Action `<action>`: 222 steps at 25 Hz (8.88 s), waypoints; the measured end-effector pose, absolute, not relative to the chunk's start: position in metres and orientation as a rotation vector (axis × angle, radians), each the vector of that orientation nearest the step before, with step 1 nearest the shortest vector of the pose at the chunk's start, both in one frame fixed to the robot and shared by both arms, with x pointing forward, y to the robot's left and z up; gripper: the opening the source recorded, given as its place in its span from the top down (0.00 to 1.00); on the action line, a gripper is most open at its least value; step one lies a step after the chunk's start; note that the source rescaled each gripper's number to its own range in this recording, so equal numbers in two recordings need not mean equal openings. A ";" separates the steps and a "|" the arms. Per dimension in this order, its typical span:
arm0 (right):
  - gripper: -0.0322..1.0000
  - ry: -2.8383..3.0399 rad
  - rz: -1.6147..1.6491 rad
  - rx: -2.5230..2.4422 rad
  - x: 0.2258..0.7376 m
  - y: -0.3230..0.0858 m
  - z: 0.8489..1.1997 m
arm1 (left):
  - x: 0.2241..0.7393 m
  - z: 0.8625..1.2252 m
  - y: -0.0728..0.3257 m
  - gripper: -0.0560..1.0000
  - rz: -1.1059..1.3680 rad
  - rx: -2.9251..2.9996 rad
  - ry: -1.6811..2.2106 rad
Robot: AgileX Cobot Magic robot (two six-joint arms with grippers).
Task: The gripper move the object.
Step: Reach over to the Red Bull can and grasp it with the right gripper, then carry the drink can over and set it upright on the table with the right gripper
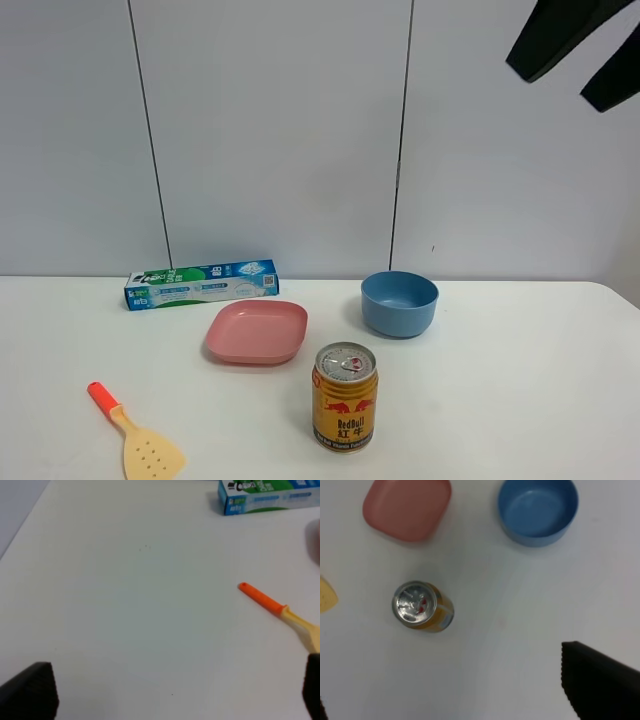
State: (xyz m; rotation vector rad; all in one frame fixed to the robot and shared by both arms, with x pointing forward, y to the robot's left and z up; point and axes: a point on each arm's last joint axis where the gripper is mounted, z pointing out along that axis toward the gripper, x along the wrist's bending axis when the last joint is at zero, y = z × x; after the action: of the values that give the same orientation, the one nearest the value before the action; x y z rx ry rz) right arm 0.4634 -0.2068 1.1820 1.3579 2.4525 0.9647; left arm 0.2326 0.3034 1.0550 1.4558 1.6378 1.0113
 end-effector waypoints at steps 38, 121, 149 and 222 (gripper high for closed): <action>0.04 2.756 0.595 1.105 0.541 -0.071 1.023 | 0.233 1.055 0.303 0.00 1.012 1.455 1.638; 0.95 2.854 0.457 0.932 0.528 -0.062 1.018 | 0.233 1.055 0.303 0.00 1.013 1.456 1.639; 0.95 2.744 0.923 0.727 0.604 0.092 1.026 | 0.233 1.055 0.303 0.00 1.013 1.456 1.639; 0.76 2.556 0.881 0.670 0.593 0.154 0.921 | 0.233 1.055 0.303 0.00 1.012 1.456 1.638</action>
State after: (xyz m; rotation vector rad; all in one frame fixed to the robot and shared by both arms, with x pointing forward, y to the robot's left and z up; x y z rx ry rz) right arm 0.5933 0.1535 0.9208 0.6700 2.5557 0.8815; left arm 0.2326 0.3034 1.0550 1.4560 1.6381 1.0121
